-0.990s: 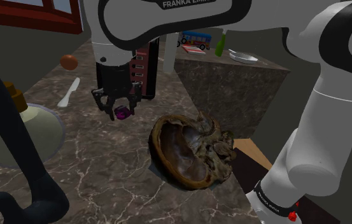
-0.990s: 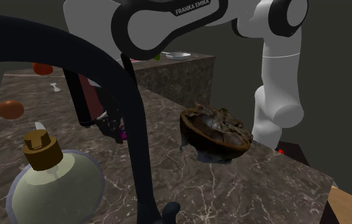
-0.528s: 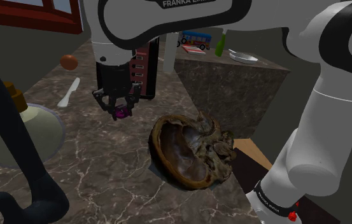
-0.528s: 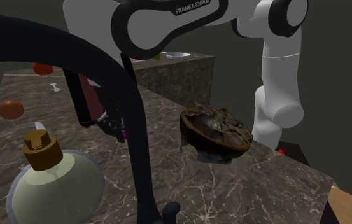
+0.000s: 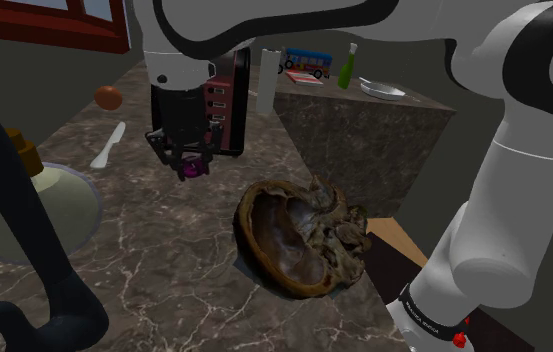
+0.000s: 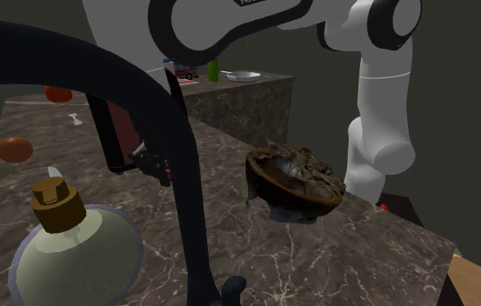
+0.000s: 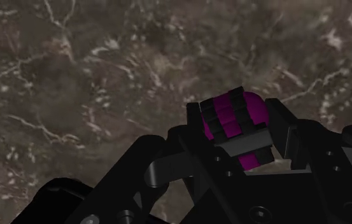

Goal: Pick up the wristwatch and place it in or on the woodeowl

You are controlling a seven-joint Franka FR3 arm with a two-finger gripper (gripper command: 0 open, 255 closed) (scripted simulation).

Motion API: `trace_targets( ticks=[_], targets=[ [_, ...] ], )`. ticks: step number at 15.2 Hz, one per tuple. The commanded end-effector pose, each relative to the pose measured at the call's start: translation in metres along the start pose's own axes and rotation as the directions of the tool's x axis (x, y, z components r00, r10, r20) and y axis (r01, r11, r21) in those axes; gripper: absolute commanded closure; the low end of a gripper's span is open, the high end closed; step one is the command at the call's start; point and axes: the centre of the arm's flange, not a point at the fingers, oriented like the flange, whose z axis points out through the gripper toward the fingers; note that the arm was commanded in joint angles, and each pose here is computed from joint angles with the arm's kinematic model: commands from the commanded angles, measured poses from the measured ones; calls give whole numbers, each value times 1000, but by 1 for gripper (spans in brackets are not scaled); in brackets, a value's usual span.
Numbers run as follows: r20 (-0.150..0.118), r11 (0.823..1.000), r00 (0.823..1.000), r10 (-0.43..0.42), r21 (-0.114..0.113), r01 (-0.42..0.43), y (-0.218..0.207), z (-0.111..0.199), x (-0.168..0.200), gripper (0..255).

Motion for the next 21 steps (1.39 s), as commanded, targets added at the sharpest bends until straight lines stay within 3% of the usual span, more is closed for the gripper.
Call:
trace_targets(
  ticks=[1,21],
  targets=[
    [0,1000,1000,0,0,0,0,-12,-1,255],
    [0,1000,1000,0,0,0,8,-117,-12,255]
  ],
)
